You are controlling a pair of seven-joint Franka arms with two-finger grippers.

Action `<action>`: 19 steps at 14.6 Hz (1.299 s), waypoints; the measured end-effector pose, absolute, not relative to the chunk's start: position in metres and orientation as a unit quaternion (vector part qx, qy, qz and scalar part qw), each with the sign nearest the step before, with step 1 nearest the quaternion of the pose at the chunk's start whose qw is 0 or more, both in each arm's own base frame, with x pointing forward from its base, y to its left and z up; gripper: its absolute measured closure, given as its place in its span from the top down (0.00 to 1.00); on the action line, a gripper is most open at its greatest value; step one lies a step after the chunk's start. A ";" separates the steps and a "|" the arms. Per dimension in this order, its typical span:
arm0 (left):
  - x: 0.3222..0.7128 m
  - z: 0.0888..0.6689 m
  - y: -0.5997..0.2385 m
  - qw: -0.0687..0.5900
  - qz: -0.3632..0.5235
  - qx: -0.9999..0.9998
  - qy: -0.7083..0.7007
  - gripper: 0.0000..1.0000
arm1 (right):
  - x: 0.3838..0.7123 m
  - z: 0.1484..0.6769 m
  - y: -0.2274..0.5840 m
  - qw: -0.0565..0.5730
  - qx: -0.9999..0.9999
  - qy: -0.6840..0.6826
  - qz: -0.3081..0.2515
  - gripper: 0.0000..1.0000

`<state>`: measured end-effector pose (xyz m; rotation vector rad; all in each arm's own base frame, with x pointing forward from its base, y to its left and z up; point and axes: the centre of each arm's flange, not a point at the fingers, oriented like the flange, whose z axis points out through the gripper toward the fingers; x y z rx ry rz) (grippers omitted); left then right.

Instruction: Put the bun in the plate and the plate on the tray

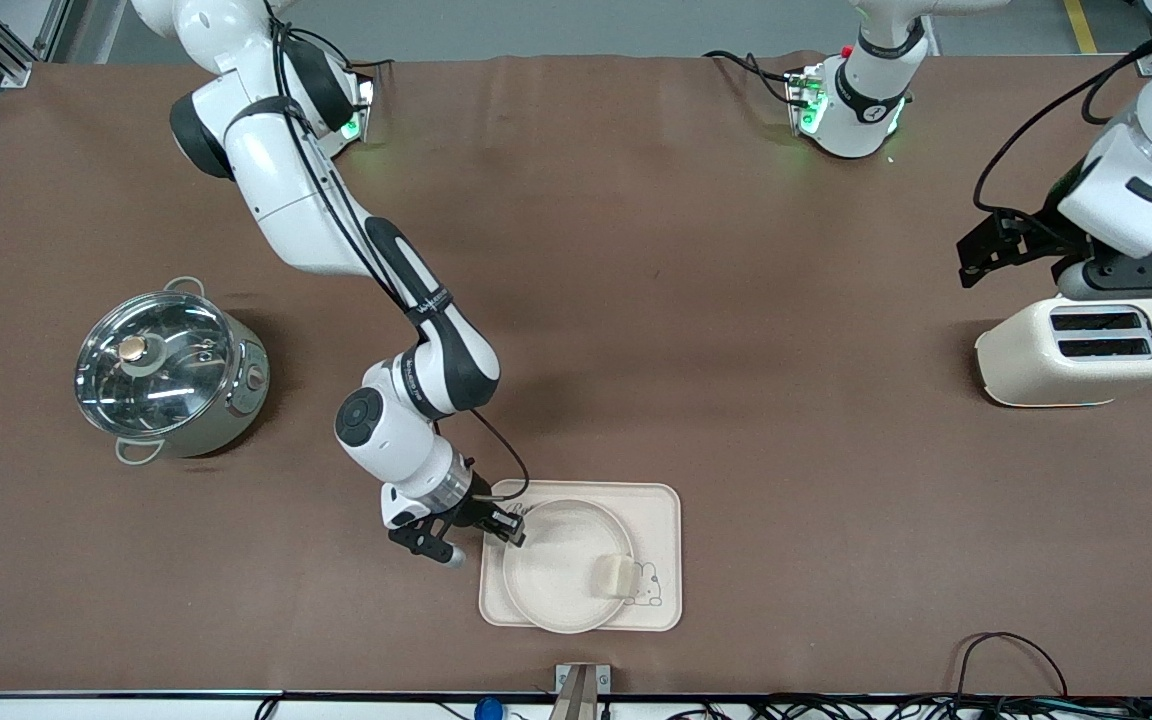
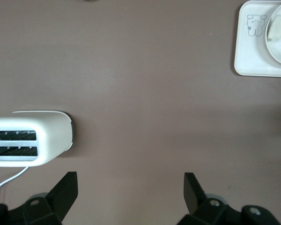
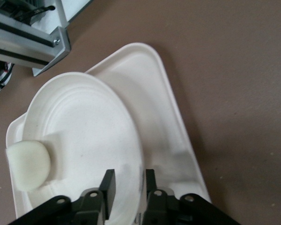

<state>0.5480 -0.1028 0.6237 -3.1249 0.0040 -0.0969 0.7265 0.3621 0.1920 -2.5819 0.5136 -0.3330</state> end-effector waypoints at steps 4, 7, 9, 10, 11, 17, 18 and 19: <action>0.541 0.626 -0.099 0.007 -0.046 -0.999 0.008 1.00 | 0.717 0.206 0.382 0.240 -0.950 0.174 -0.101 0.82; 0.545 0.637 -0.095 0.005 -0.056 -0.998 0.008 1.00 | 0.721 0.248 0.372 0.232 -0.954 0.168 -0.088 1.00; 0.548 0.641 -0.095 0.004 -0.059 -0.998 0.008 1.00 | 0.720 0.288 0.354 0.216 -0.958 0.167 -0.086 1.00; 0.550 0.642 -0.095 0.004 -0.059 -0.998 0.008 1.00 | 0.718 0.307 0.343 0.200 -0.963 0.160 -0.081 1.00; 0.551 0.641 -0.095 0.004 -0.058 -0.998 0.008 1.00 | 0.713 0.328 0.332 0.174 -0.971 0.148 -0.074 1.00; 0.553 0.638 -0.096 0.004 -0.055 -0.998 0.008 1.00 | 0.677 0.484 0.220 0.041 -0.992 0.118 -0.016 1.00; 0.553 0.638 -0.096 0.004 -0.054 -0.999 0.008 1.00 | 0.673 0.505 0.192 0.038 -0.993 0.113 -0.010 1.00; 0.553 0.638 -0.096 0.004 -0.053 -0.999 0.008 1.00 | 0.667 0.526 0.166 0.037 -0.994 0.107 -0.005 1.00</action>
